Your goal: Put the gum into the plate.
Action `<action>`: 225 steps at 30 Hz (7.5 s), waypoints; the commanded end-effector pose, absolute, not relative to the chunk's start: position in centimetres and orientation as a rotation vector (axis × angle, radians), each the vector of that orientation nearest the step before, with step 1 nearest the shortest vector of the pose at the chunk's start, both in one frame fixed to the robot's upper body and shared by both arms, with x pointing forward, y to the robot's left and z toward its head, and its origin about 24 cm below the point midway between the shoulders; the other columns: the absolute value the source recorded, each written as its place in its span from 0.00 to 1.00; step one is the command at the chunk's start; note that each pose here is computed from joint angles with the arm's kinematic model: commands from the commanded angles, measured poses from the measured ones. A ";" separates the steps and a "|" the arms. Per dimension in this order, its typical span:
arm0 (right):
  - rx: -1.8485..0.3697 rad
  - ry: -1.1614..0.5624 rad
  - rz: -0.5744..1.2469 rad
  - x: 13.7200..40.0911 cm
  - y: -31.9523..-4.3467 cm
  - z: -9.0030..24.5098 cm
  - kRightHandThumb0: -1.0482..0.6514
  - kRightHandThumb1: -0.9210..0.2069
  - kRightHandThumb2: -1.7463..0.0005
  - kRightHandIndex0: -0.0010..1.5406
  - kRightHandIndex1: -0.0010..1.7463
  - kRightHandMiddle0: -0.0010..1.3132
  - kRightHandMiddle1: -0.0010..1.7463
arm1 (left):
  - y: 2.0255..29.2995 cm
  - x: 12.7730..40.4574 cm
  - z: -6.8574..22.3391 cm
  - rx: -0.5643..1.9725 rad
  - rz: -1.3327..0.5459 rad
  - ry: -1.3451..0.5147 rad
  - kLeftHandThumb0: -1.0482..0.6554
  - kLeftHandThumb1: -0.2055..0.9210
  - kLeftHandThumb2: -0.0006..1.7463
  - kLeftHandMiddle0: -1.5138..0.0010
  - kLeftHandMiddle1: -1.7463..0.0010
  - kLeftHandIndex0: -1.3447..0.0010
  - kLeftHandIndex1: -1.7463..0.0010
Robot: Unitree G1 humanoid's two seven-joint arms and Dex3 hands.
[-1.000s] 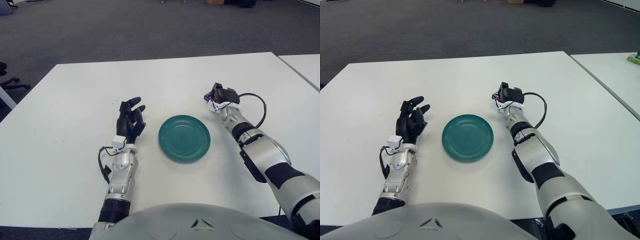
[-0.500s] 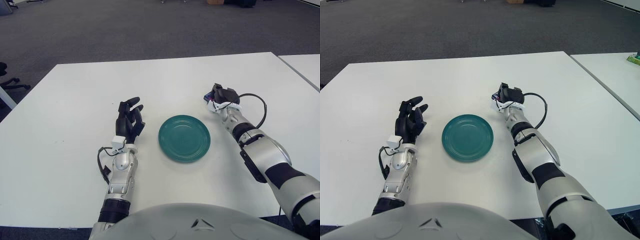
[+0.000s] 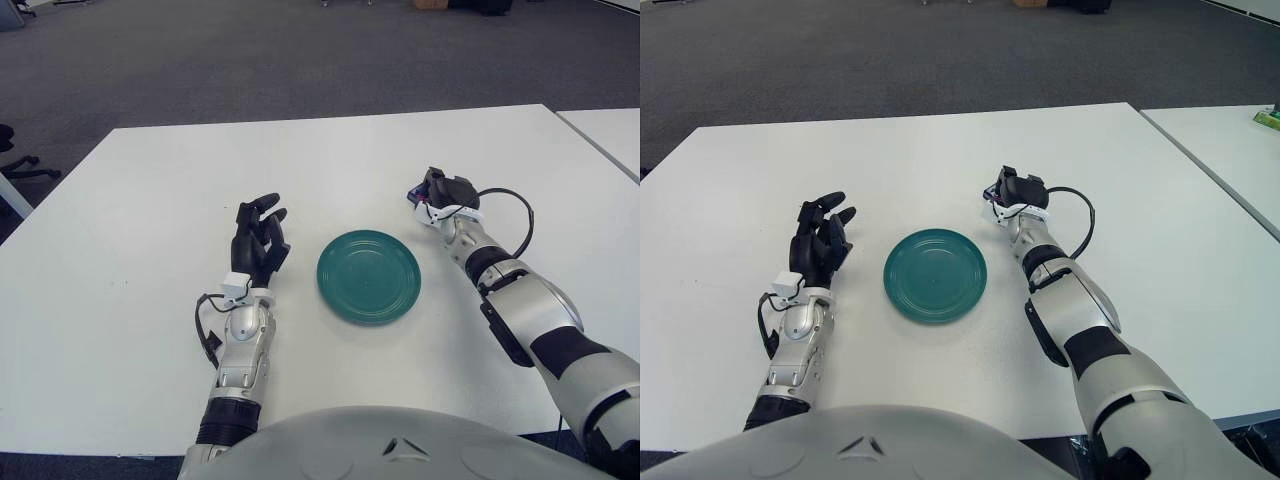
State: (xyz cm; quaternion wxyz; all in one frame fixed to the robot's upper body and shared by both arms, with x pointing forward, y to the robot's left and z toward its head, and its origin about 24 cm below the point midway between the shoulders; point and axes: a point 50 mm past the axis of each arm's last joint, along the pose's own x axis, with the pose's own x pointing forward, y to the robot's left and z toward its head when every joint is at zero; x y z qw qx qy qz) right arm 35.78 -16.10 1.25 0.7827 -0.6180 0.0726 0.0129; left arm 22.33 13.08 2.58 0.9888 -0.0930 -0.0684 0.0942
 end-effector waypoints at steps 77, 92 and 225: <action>-1.601 0.465 0.328 36.1 -14.2 1.2 0.09 0.00 0.63 0.32 0.55 0.26 0.86 | 11.6 23.8 3.1 -0.293 0.141 -0.163 0.18 1.00 0.39 0.77 0.47 0.78 0.32; -1.616 0.414 0.346 34.1 -15.3 0.7 0.10 0.00 0.66 0.43 0.83 0.24 0.81 | 11.6 24.0 3.3 -0.294 0.153 -0.183 0.20 1.00 0.36 0.77 0.46 0.75 0.32; -1.158 0.333 -0.032 30.6 -18.0 2.8 0.11 0.00 0.70 0.08 0.25 0.00 0.24 | 11.2 24.0 3.2 -0.301 0.093 -0.153 0.18 1.00 0.39 0.76 0.46 0.79 0.32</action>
